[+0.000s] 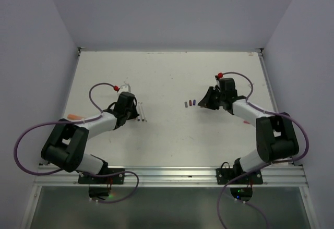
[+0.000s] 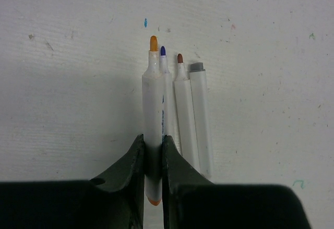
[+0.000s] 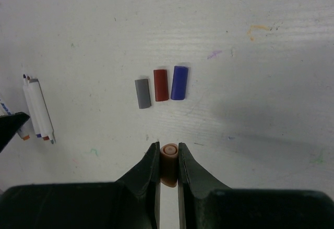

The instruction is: Open the pen caps

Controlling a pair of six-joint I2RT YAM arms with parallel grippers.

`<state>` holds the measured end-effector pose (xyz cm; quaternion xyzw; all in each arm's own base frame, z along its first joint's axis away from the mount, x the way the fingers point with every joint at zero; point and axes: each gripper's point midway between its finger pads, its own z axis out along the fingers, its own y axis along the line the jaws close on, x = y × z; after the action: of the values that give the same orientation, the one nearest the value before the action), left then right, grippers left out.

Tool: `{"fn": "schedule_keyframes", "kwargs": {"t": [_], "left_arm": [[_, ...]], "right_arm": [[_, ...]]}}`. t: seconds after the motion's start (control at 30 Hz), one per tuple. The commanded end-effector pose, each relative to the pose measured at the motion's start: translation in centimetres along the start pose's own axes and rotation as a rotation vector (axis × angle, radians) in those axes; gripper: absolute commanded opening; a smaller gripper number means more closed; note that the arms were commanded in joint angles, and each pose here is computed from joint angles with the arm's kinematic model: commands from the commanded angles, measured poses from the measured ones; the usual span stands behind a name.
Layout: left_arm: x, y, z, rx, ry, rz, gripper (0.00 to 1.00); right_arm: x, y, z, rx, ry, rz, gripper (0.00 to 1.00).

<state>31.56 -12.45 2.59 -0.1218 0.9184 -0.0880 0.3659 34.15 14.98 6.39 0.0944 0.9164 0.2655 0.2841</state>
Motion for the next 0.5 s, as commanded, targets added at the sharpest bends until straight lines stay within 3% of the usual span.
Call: {"fn": "schedule_keyframes", "kwargs": {"t": [0.0,0.2,0.47], "left_arm": [[-1.1,-0.5,0.2,0.03,-0.036,-0.011,0.14],[-0.6,-0.3,0.4,0.027,-0.024,-0.03,0.26],[-0.2,-0.2,0.7,0.029,-0.014,-0.038,0.28]], "right_arm": [[-2.2,0.9,0.3,-0.021,-0.04,-0.025,0.0],[-2.4,-0.1,2.3,0.026,-0.006,-0.011,0.0],[-3.2,-1.2,4.1,0.082,0.011,-0.02,0.0]]}}
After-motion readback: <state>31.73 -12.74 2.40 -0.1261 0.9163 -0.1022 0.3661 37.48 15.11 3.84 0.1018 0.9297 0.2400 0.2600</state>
